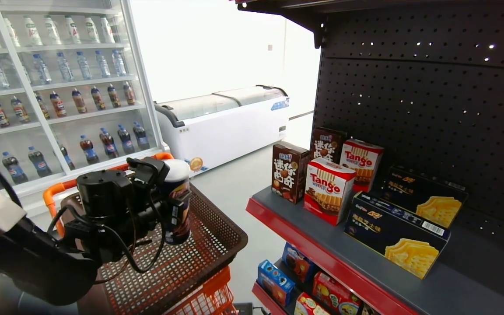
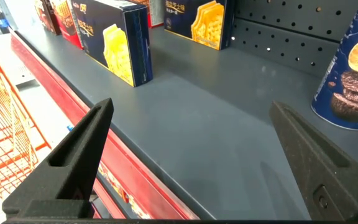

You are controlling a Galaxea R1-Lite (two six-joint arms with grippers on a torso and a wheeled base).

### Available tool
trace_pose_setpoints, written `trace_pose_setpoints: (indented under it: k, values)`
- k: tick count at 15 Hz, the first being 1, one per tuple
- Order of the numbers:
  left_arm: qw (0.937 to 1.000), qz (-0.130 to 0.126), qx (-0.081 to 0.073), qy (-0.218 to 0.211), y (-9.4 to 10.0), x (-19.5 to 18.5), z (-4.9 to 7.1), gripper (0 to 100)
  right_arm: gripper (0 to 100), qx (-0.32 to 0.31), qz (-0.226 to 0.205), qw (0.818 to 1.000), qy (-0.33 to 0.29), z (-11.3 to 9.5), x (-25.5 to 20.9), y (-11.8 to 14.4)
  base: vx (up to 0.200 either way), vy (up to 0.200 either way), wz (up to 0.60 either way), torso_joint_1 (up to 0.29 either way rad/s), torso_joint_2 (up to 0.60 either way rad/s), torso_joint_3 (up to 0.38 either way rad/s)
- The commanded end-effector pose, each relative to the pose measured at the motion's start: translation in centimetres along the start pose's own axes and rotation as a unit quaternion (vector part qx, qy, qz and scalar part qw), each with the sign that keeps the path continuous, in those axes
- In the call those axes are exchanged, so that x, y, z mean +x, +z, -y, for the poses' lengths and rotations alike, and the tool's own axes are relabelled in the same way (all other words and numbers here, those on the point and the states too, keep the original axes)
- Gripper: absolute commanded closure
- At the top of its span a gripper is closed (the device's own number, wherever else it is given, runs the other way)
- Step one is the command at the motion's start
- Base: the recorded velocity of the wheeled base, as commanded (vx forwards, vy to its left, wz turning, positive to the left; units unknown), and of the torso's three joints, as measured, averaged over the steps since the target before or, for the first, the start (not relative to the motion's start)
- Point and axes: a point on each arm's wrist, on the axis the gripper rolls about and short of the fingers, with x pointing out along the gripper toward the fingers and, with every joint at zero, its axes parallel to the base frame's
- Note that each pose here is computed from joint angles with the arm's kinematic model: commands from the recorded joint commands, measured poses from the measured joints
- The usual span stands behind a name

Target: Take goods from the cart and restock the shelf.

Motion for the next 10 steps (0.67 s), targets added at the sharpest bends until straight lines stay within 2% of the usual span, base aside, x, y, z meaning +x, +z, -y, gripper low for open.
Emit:
trace_pose_setpoints:
  k: [1, 2, 3, 6, 8, 9, 10]
  values:
    - [0.9987, 0.05, 0.007, 0.005, 3.2, -1.6, -0.2, 100, 0, 0.0, 0.0, 1.0, 0.0, 0.0, 0.0, 0.0, 0.0, 0.0, 0.0, 0.0, 0.0, 0.0]
    - [0.9978, 0.062, 0.021, 0.006, 3.9, -2.1, -0.2, 100, 0, 0.0, 0.0, 1.0, -0.001, 0.0, 0.0, 0.0, 0.0, 0.0, 0.0, 0.0, 0.0, 0.0]
    - [0.9968, 0.076, 0.022, 0.003, 5.0, -2.6, 0.1, 100, 0, 0.0, 0.0, 1.0, 0.0, 0.0, 0.0, 0.0, 0.0, 0.0, 0.0, 0.0, 0.0, 0.0]
    - [0.9985, 0.047, 0.023, -0.017, 6.2, -4.5, 0.0, 100, 0, 0.0, 0.0, 1.0, 0.0, 0.0, 0.0, 0.0, 0.0, 0.0, 0.0, 0.0, 0.0, 0.0]
    - [0.9977, 0.041, 0.023, -0.048, 6.7, -6.0, 0.4, 100, 0, 0.0, 0.0, 1.0, 0.0, 0.0, 0.0, 0.0, 0.0, 0.0, 0.0, 0.0, 0.0, 0.0]
    - [0.9973, 0.037, 0.022, -0.06, 7.0, -6.4, 1.0, 100, 0, 0.0, 0.0, 1.0, 0.0, 0.0, 0.0, 0.0, 0.0, 0.0, 0.0, 0.0, 0.0, 0.0]
    - [0.9971, 0.045, 0.018, -0.058, 7.4, -6.3, 1.1, 100, 0, 0.0, 0.0, 1.0, 0.0, 0.0, 0.0, 0.0, 0.0, 0.0, 0.0, 0.0, 0.0, 0.0]
